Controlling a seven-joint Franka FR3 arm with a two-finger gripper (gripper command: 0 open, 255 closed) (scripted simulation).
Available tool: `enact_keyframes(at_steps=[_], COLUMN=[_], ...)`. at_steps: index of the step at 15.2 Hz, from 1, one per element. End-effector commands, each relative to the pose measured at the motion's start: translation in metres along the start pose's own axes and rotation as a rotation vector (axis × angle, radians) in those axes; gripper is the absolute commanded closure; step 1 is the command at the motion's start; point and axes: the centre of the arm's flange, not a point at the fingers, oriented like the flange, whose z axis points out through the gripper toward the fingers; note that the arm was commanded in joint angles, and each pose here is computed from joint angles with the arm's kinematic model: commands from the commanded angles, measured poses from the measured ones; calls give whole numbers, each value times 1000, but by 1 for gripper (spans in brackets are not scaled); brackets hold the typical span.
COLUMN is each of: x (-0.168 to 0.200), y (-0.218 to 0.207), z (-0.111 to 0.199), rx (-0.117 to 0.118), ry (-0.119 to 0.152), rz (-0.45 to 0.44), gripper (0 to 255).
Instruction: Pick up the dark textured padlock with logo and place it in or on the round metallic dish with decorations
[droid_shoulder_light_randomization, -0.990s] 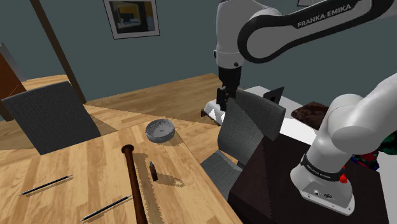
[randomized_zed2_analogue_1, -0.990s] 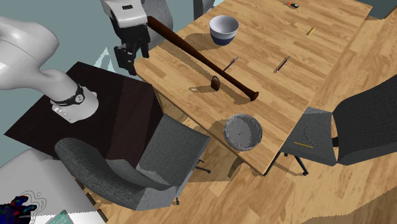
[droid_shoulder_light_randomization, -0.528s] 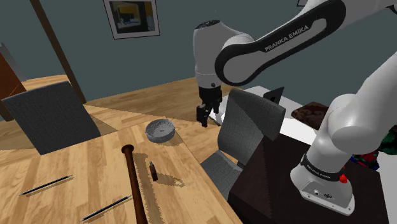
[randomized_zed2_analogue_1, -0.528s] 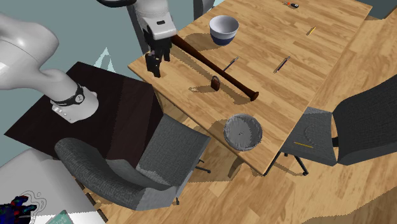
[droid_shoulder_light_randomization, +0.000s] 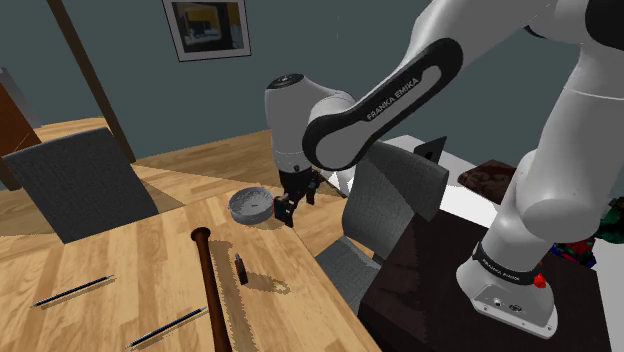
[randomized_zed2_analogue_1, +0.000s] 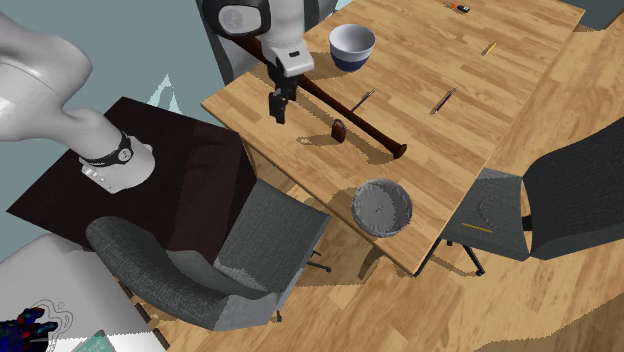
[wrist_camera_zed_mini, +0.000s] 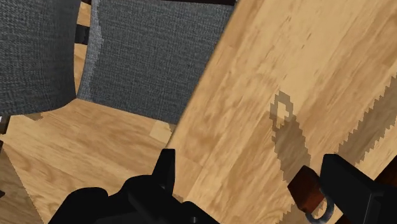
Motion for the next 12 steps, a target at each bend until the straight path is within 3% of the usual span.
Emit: enact_keyframes(at_steps=[1,12], x=[13,85], y=[-15,-108], z=[16,94], rx=[8,46], ry=[1,4], rz=[7,36], gripper=[0,0])
